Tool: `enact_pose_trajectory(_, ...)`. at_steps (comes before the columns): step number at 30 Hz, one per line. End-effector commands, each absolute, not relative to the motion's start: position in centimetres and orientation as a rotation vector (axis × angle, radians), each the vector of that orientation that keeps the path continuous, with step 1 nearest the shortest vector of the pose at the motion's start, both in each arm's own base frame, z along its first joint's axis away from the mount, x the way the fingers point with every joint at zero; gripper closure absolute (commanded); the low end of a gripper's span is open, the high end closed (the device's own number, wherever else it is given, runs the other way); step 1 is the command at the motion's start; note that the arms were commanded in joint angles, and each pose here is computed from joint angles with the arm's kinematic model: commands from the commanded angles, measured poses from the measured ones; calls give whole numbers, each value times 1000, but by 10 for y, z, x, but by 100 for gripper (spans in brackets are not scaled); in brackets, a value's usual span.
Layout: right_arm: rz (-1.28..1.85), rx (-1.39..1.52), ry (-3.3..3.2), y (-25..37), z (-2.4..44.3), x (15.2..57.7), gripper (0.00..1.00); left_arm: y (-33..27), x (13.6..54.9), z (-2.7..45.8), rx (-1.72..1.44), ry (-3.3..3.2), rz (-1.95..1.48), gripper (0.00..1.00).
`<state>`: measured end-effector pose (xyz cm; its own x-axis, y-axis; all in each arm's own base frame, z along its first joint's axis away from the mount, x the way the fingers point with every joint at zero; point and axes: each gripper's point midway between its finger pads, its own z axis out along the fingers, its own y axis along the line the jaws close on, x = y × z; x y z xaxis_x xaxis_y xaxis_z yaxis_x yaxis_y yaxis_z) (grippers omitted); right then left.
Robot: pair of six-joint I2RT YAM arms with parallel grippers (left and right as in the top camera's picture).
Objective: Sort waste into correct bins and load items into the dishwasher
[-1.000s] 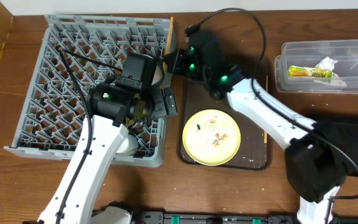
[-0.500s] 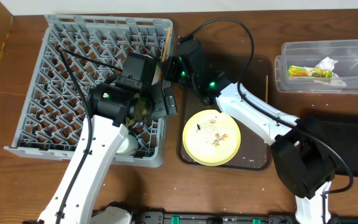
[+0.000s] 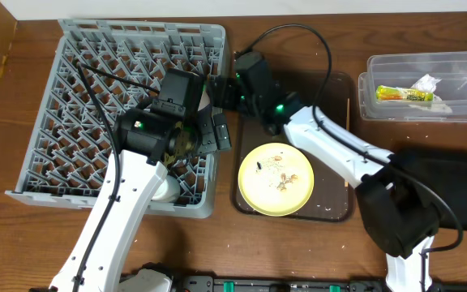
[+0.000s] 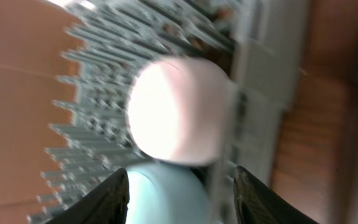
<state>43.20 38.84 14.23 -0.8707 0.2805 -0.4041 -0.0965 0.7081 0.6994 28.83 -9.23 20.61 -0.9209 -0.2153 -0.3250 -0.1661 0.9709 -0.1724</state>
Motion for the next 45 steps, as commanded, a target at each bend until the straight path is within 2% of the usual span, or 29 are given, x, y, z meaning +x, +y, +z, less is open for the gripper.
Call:
enact_pose_trajectory(1, 954, 34, 2394, 332, 183, 446, 43, -90, 289, 206, -281, 2769, -185, 0)
enact_pose_trajectory(8, 386, 147, 2646, 185, 164, 421, 42, -90, 289, 206, -281, 2769, -185, 0)
enact_pose_trajectory(12, 274, 217, 2702, 147, 158, 414, 42, -90, 289, 206, -281, 2769, -185, 0)
enact_pose_trajectory(40, 249, 229, 2732, 137, 155, 409, 41, -90, 289, 206, -281, 2769, -185, 0)
enact_pose_trajectory(45, 154, 268, 2709, 124, 154, 413, 31, -90, 289, 206, -281, 2769, -185, 0)
